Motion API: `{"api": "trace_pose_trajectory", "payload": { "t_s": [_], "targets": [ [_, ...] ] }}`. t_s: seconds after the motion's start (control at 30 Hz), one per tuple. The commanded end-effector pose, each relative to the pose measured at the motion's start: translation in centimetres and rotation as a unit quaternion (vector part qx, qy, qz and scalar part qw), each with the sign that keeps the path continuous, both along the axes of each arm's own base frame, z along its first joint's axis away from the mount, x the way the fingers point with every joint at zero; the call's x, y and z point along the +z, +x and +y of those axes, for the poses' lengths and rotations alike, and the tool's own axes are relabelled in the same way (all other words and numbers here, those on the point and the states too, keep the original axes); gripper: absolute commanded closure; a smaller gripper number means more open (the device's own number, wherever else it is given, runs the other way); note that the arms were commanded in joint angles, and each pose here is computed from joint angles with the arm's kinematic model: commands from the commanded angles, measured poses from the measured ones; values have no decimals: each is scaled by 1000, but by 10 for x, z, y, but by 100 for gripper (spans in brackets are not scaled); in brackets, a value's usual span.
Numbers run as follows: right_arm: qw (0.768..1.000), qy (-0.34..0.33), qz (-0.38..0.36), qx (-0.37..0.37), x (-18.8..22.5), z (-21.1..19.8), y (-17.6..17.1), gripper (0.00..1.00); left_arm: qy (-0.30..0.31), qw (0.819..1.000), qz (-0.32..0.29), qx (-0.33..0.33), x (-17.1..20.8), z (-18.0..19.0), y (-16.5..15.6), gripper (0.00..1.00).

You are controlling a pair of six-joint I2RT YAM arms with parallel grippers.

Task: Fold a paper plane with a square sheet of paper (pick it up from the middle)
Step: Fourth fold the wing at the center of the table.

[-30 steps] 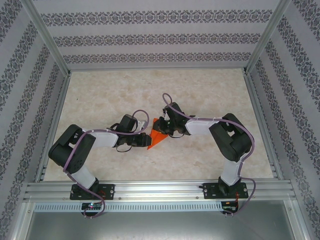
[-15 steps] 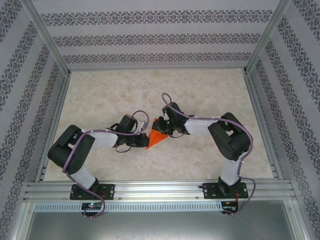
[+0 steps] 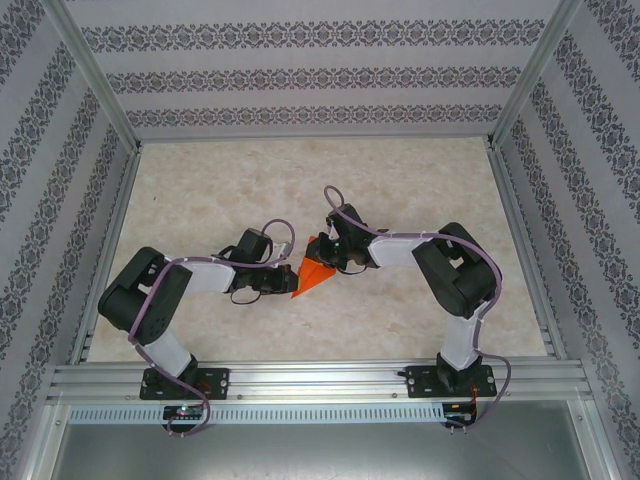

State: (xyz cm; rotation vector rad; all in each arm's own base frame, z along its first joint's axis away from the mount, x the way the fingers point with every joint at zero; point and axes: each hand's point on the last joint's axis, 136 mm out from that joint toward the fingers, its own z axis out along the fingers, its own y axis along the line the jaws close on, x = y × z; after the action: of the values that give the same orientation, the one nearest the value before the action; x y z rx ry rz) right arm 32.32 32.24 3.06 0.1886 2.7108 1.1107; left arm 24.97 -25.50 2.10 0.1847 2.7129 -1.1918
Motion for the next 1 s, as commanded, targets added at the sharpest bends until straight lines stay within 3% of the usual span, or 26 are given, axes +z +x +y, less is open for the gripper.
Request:
{"api": "trace_pose_trajectory", "payload": {
  "t_s": [0.0,0.2,0.57,0.77,0.97],
  "targets": [
    [1000,7,-11,-5,2,3,14,80,-25,1000,14,11,2,-1,5,97],
    [1000,-6,-4,-9,-6,-1,14,80,-30,999,29,23,0,1,7,96],
    [999,-24,8,-21,-21,-9,7,82,17,1000,7,21,-1,17,2,79],
    [1000,-19,4,-24,-16,-8,9,81,18,1000,10,7,-6,16,0,81],
    [999,-27,12,-22,-23,-10,6,81,26,999,18,9,-11,17,1,92]
  ]
}}
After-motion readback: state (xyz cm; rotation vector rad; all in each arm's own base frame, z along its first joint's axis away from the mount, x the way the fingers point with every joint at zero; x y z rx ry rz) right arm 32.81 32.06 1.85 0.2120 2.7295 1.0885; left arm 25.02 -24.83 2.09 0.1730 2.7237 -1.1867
